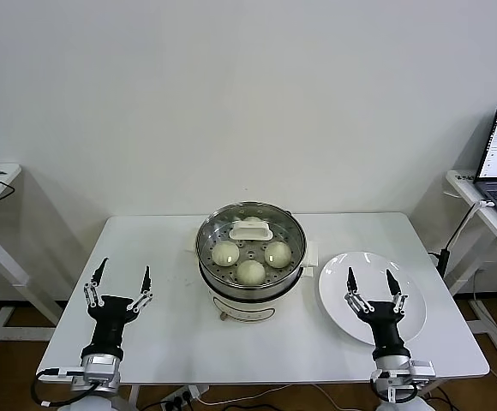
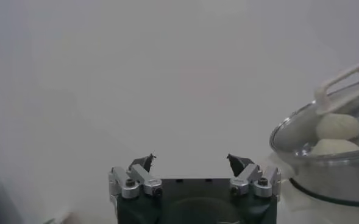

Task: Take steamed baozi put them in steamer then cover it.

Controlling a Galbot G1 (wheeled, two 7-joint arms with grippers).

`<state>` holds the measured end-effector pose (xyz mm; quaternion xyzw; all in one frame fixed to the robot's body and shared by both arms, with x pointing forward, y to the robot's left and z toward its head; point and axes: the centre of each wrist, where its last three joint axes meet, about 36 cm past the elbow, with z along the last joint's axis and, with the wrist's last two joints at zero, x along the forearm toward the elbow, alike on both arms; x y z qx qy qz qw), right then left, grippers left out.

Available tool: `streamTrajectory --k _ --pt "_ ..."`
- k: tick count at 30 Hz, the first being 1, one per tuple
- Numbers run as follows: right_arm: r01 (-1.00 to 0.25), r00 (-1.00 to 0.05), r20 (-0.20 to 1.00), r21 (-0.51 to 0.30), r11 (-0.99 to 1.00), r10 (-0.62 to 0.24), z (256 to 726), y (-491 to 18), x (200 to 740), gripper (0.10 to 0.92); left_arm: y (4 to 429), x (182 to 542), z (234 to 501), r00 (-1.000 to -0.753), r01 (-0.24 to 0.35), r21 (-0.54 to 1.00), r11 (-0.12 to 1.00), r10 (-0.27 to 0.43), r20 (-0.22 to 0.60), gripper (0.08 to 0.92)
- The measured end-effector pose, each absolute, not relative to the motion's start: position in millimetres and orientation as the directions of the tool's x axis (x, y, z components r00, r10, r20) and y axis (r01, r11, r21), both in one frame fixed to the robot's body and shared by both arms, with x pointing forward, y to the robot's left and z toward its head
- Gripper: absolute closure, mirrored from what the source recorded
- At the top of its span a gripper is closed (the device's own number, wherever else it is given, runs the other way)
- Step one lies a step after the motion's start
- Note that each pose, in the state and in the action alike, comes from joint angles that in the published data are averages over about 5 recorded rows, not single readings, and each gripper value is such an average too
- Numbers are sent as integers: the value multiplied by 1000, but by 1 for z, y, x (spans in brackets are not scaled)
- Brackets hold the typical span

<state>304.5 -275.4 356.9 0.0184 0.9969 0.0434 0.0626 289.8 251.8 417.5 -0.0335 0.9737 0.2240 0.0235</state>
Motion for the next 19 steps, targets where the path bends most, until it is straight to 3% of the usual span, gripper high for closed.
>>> streamTrajectory --k 19 --pt "13 -994 -104 64 998 20 365 -270 298 200 252 281 412 -996 -76 381 922 -57 -62 177"
